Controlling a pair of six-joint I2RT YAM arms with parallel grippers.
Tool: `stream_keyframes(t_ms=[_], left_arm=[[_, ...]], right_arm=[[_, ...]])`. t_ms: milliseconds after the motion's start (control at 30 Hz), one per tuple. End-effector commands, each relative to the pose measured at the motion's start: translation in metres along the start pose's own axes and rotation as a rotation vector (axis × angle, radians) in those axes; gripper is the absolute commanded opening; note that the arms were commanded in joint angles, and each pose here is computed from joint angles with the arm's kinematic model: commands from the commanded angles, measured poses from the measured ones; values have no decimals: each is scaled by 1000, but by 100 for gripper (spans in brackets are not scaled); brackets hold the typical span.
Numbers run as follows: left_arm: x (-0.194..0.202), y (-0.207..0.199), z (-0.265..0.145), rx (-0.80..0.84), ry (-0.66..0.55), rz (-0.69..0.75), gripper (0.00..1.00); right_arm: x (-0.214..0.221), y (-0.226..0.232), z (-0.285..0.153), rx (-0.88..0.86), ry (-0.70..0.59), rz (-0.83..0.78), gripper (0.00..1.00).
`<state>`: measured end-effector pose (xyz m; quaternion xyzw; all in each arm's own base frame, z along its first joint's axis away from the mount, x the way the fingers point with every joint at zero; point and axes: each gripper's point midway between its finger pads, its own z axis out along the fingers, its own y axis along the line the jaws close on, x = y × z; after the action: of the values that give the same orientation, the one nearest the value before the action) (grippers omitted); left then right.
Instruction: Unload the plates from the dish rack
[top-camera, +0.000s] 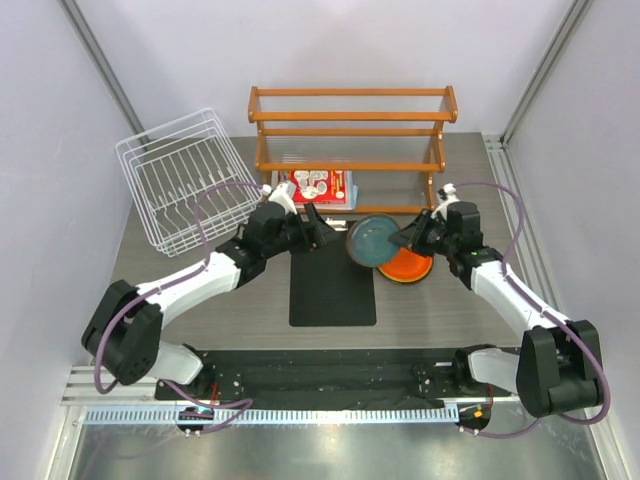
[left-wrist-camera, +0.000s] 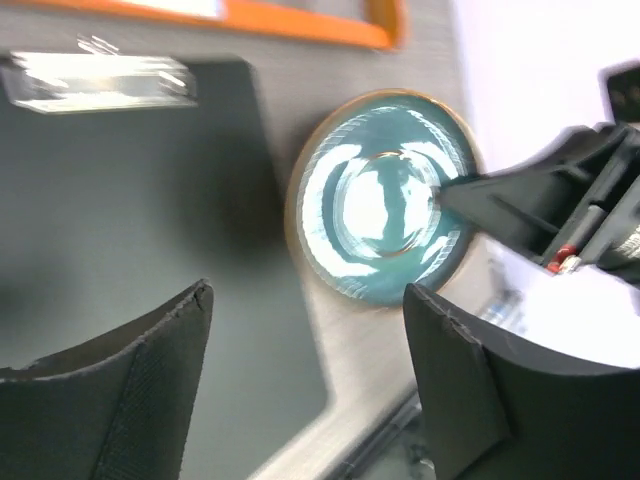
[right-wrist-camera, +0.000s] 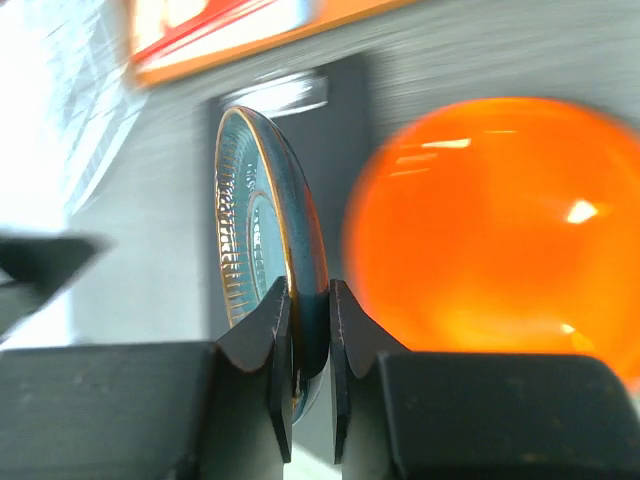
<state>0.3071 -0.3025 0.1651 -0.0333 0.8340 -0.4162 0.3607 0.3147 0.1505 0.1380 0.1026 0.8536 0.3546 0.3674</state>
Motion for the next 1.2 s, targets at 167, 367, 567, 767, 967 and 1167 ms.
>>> stream_keyframes(t_ms=[167, 367, 567, 767, 967, 1167], left_arm=[[-50, 71, -54, -470, -186, 287, 84], [-63, 94, -80, -588, -246, 338, 87], [-60, 104, -89, -596, -253, 319, 88], [-60, 109, -93, -600, -261, 305, 90], [-64, 121, -101, -636, -267, 289, 91], [-76, 144, -113, -709, -306, 254, 94]], right_arm=[[-23, -61, -30, 229, -87, 3, 1], [-17, -78, -27, 277, -66, 1, 1], [-13, -84, -16, 267, -22, -4, 7], [-7, -87, -6, 258, 32, 2, 58], [-11, -92, -14, 313, 29, -16, 73], [-34, -89, -25, 400, 1, -45, 99]])
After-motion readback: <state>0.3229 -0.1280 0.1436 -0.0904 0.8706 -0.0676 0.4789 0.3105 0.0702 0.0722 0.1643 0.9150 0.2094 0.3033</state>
